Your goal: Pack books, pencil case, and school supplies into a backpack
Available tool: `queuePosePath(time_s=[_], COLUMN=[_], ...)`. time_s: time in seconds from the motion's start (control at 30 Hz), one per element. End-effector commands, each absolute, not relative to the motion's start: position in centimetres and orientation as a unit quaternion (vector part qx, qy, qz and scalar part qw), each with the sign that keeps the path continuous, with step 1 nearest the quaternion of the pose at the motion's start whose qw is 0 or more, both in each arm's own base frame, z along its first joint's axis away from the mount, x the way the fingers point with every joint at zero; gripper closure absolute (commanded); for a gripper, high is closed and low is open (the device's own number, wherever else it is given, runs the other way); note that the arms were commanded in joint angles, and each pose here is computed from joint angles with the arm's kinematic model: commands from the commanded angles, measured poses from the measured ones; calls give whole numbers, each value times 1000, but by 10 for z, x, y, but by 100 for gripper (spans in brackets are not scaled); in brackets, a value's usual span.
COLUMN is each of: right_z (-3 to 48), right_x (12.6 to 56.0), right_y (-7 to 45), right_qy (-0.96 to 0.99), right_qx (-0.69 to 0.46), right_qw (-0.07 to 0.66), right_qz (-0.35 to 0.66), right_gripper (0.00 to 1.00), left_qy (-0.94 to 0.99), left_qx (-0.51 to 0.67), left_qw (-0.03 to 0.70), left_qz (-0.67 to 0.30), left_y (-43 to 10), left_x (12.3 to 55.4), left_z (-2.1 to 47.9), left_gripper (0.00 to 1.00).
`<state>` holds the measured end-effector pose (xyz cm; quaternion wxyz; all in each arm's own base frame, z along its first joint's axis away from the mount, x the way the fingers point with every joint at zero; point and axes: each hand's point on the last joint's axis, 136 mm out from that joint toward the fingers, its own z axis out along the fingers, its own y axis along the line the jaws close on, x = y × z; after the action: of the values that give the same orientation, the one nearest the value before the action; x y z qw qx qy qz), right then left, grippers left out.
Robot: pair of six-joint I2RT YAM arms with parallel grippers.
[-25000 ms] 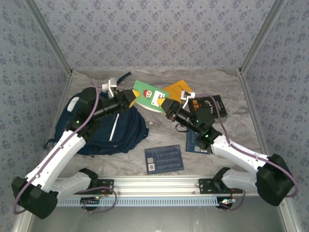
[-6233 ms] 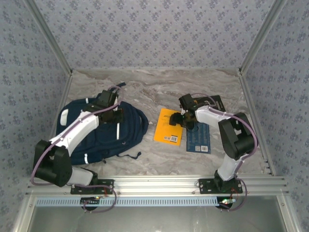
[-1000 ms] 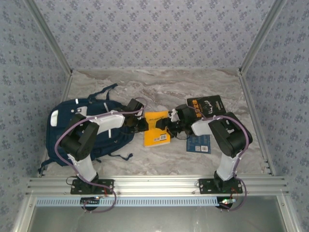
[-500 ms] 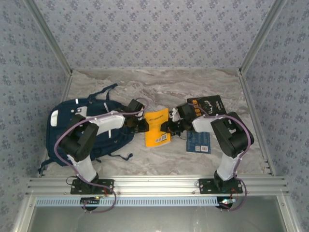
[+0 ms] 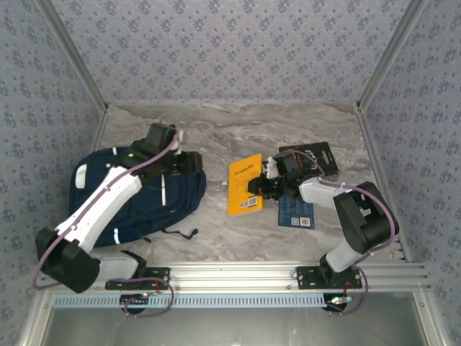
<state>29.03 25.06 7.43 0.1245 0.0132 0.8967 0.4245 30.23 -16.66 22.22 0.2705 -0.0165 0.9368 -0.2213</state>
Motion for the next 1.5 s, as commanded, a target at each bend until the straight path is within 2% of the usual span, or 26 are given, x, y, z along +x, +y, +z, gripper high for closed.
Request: queuePosePath(time_s=[0.0, 0.2, 0.4, 0.67, 0.77, 0.87, 0.93, 0.97, 1.07, 1.27, 1.47], right_z=[84, 80, 68, 54, 50, 51, 55, 56, 60, 79, 109], right_x=[288, 280, 267, 262, 261, 261, 262, 263, 263, 265, 261], right_y=[248, 249, 246, 244, 245, 245, 241, 238, 223, 185, 148], right_qy=[899, 899, 900, 899, 898, 895, 897, 899, 912, 923, 921], right_qx=[-7, -8, -9, -3, -2, 1, 5, 5, 8, 40, 71], right_qw=[148, 135, 117, 107, 101, 101, 115, 123, 150, 227, 298], right_qz=[412, 417, 420, 425, 429, 434, 427, 419, 381, 307, 242], right_gripper=[100, 100, 100, 100, 100, 100, 100, 100, 100, 100, 100], left_qy=[959, 968, 966, 968, 966, 974, 977, 978, 980, 972, 951], left_qx=[-73, -130, -139, -138, -131, -111, -104, -100, -54, 65, 138], left_qw=[225, 196, 180, 148, 153, 142, 131, 131, 142, 178, 206], left_qz=[-154, -90, -122, -149, -164, -138, -130, -132, -131, -143, -182], left_y=[-109, -64, -76, -91, -99, -97, -96, -98, -117, -189, -238], left_x=[294, 310, 327, 342, 353, 355, 352, 352, 353, 351, 331], left_z=[185, 147, 131, 107, 105, 98, 94, 94, 105, 152, 210], left_gripper=[43, 42, 44, 55, 67, 79, 95, 100, 100, 100, 100])
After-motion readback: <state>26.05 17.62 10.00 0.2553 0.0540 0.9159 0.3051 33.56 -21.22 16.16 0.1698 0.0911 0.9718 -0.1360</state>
